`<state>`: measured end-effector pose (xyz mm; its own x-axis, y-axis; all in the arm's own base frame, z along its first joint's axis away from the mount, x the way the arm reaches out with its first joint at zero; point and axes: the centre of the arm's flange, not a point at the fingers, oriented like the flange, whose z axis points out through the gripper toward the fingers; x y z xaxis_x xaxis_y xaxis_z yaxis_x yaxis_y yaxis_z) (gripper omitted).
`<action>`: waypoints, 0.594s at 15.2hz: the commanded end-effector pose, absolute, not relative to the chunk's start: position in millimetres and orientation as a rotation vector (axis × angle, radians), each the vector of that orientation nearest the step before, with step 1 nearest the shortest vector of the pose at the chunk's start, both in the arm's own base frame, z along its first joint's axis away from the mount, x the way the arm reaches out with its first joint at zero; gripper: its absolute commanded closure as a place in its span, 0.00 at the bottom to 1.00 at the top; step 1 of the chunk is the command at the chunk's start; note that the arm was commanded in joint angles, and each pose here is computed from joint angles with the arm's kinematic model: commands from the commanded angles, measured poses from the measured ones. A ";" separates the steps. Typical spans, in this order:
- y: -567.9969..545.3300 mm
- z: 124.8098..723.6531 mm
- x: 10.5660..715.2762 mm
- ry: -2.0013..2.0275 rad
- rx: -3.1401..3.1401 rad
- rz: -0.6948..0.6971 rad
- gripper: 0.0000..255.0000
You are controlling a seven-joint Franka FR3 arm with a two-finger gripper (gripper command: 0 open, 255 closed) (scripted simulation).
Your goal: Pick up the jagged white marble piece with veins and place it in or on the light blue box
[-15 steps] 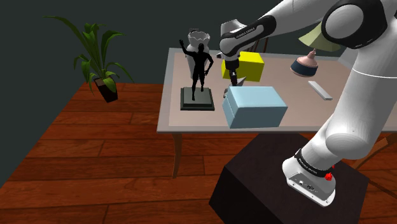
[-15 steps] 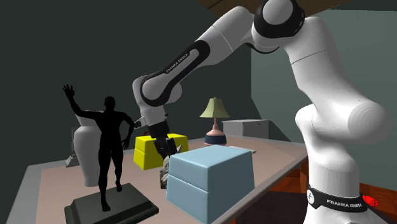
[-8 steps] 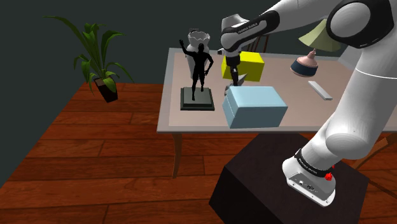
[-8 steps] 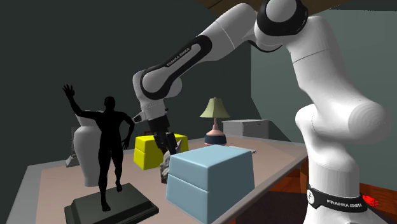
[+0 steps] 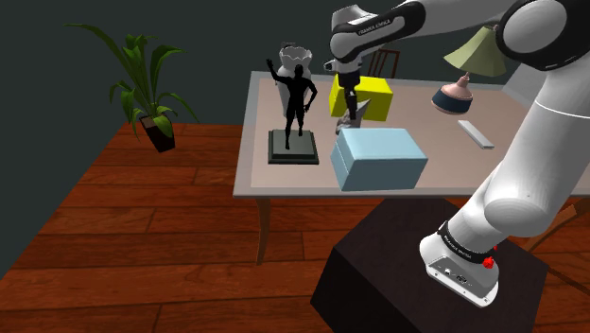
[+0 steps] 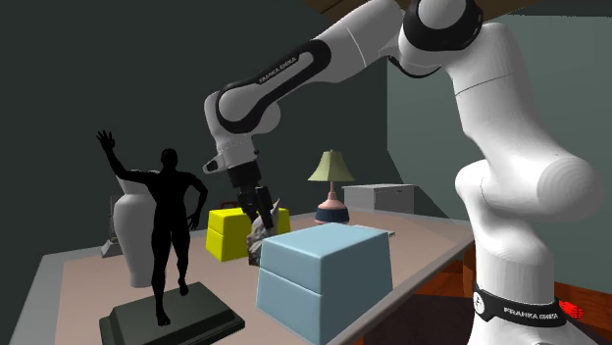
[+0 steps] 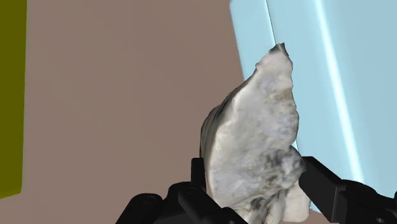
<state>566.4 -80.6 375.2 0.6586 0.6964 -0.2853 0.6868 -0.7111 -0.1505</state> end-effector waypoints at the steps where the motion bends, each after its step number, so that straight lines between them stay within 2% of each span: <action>1: -80.6 386.2 566.2 -1.182 -2.834 0.507 1.00; 9: -80.6 428.4 566.2 -1.182 -2.834 0.507 1.00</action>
